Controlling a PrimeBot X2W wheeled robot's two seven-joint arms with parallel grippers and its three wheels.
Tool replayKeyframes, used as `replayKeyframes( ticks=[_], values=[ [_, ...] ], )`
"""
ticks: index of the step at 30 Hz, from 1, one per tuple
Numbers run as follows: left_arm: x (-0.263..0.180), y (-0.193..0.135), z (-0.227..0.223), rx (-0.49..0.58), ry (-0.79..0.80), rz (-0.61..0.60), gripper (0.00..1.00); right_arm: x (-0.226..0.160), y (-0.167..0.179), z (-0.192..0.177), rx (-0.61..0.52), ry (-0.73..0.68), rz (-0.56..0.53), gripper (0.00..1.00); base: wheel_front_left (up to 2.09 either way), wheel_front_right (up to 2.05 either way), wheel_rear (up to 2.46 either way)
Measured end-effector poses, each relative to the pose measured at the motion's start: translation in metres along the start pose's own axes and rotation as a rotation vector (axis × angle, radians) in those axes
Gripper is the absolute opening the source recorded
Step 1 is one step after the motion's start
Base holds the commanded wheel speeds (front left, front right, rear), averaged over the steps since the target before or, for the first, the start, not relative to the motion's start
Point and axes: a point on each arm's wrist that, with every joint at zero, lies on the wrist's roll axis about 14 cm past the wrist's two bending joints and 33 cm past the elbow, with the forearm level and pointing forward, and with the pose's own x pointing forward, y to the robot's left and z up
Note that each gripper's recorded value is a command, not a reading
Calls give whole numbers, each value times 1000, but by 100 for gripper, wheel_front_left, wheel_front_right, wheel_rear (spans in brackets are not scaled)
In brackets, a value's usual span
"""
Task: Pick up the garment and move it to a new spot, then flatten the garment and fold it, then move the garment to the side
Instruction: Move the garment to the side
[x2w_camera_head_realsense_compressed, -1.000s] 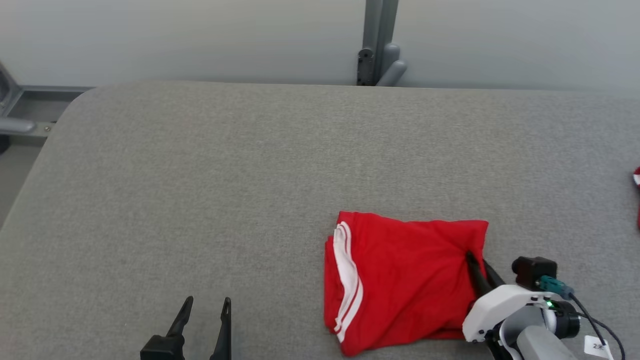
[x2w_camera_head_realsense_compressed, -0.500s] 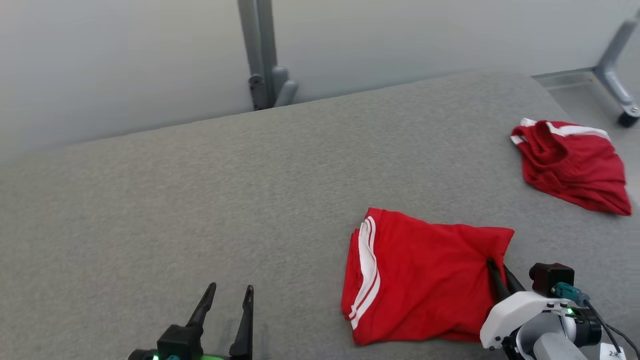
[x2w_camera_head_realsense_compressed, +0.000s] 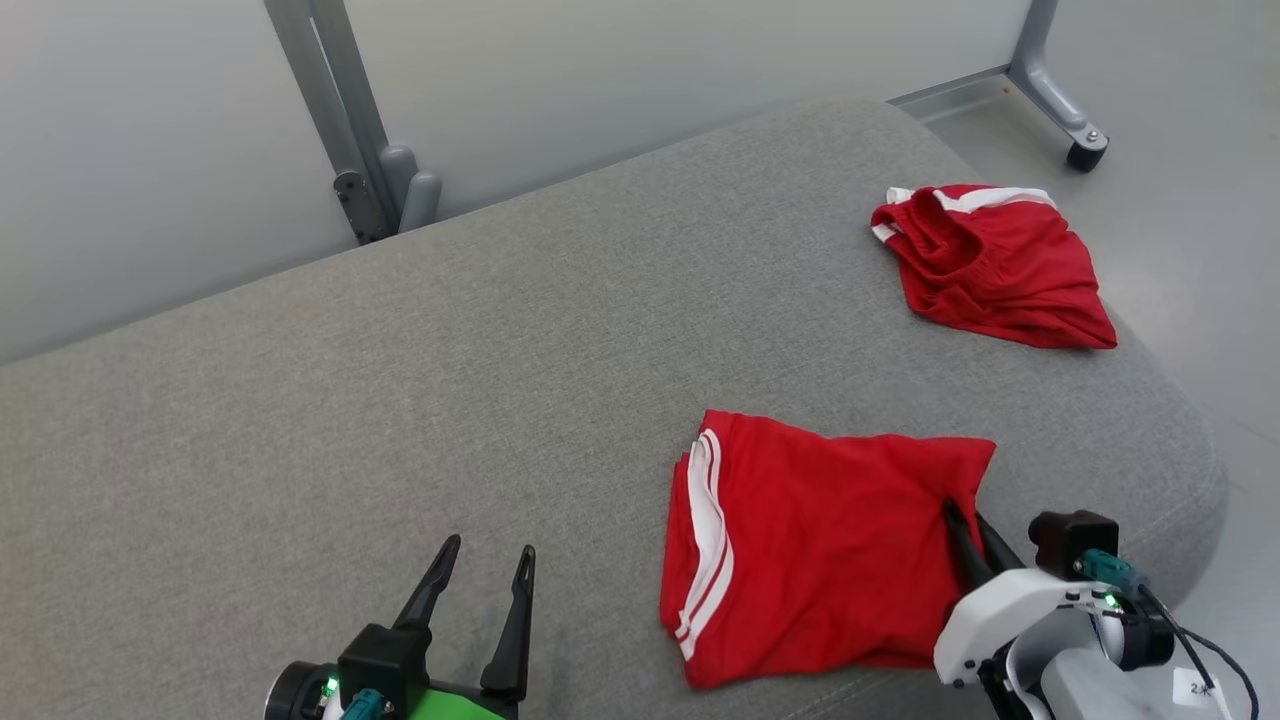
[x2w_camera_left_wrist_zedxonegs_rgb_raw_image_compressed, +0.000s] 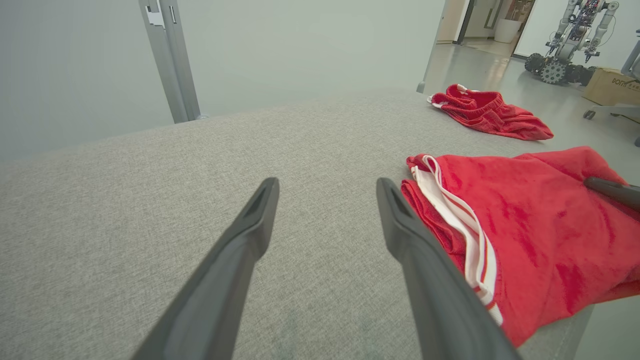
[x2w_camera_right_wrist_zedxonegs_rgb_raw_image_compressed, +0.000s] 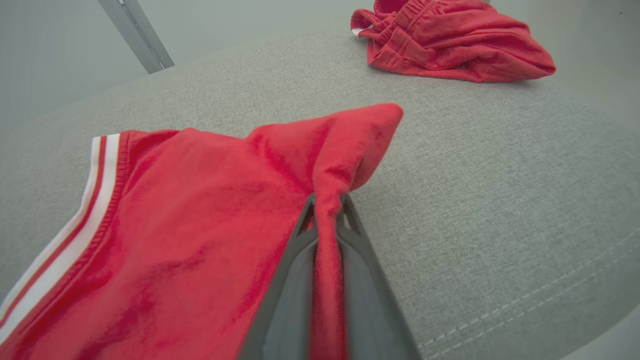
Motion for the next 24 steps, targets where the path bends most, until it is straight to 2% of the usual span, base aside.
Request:
replayKeyframes(
  ticks=[4, 7, 11, 17, 24],
  values=[
    [-2, 6, -5, 8, 12, 11, 100, 18, 10, 17, -45, -30, 40, 0, 0, 0, 0],
    [-1, 16, -8, 21, 21, 27, 100, 42, 18, 45, -102, -80, 76, 0, 0, 0, 0],
    [-1, 32, -17, 27, 45, 60, 100, 81, 18, 83, -225, -124, 97, 0, 0, 0, 0],
    [-6, 58, -26, 25, 65, 126, 100, 127, -10, 122, -368, -134, 41, 0, 0, 0, 0],
    [-18, 85, -32, 25, 83, 206, 100, 155, -64, 148, -493, -94, -84, 0, 0, 0, 0]
  ],
)
